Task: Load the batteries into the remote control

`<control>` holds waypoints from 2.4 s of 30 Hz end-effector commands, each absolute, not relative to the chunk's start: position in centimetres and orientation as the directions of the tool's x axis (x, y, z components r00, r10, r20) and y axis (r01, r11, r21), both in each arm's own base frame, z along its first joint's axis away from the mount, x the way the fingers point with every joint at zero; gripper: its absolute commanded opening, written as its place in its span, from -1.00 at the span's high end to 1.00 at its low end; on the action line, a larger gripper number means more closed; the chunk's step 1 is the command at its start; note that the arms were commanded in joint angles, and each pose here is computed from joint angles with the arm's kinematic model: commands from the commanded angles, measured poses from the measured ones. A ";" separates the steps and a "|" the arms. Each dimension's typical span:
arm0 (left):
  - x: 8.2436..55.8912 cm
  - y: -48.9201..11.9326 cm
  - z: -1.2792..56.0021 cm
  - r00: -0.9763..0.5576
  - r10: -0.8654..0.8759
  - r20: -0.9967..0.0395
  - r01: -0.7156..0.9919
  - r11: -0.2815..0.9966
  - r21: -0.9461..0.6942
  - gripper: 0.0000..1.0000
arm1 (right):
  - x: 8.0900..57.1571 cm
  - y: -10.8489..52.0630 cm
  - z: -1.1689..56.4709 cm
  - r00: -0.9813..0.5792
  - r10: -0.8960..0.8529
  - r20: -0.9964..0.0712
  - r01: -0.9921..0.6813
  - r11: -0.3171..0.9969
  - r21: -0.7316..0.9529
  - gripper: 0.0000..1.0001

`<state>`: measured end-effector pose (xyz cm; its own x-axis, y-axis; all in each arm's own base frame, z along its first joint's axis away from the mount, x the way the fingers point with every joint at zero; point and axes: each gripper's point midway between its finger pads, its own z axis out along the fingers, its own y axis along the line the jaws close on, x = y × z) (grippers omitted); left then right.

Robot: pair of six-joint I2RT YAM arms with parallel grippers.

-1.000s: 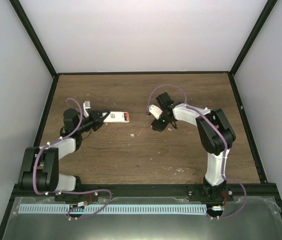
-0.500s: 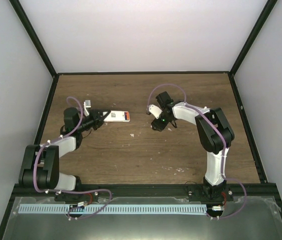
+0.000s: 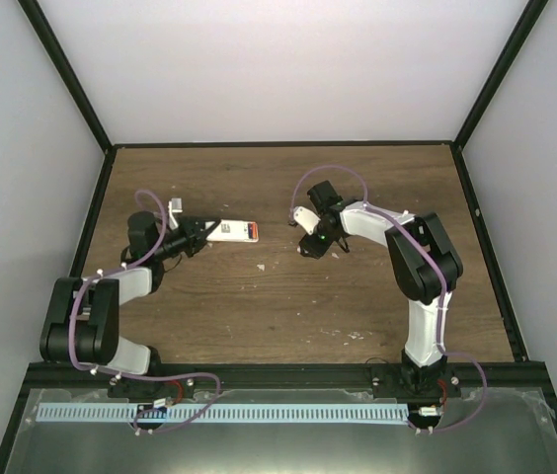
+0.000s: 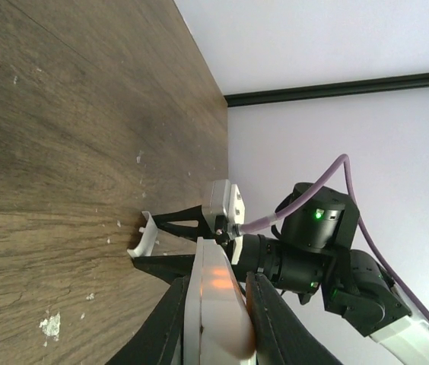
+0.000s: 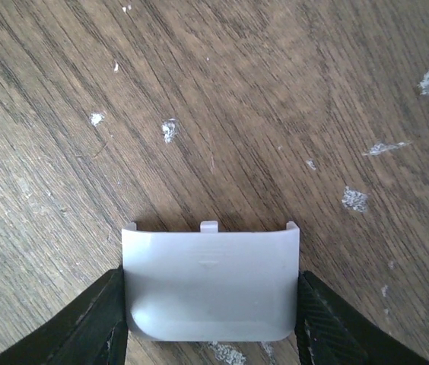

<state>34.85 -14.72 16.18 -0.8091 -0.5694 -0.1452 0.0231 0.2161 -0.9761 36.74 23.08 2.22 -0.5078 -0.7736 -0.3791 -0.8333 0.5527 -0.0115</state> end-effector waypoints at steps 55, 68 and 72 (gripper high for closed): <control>32.3 -16.7 15.3 -0.939 -0.314 -0.141 0.060 0.253 -0.966 1.00 | 26.7 35.0 17.8 -0.196 -0.754 -0.627 -0.972 0.233 0.023 0.24; 32.0 -17.0 15.9 -0.943 -0.290 -0.160 0.094 0.230 -0.969 1.00 | 27.6 35.2 16.2 -0.166 -0.788 -0.593 -0.973 0.229 -0.033 0.25; 31.6 -17.2 15.9 -0.951 -0.269 -0.153 0.095 0.217 -0.972 1.00 | 28.5 35.2 16.4 -0.140 -0.793 -0.593 -0.968 0.235 -0.085 0.25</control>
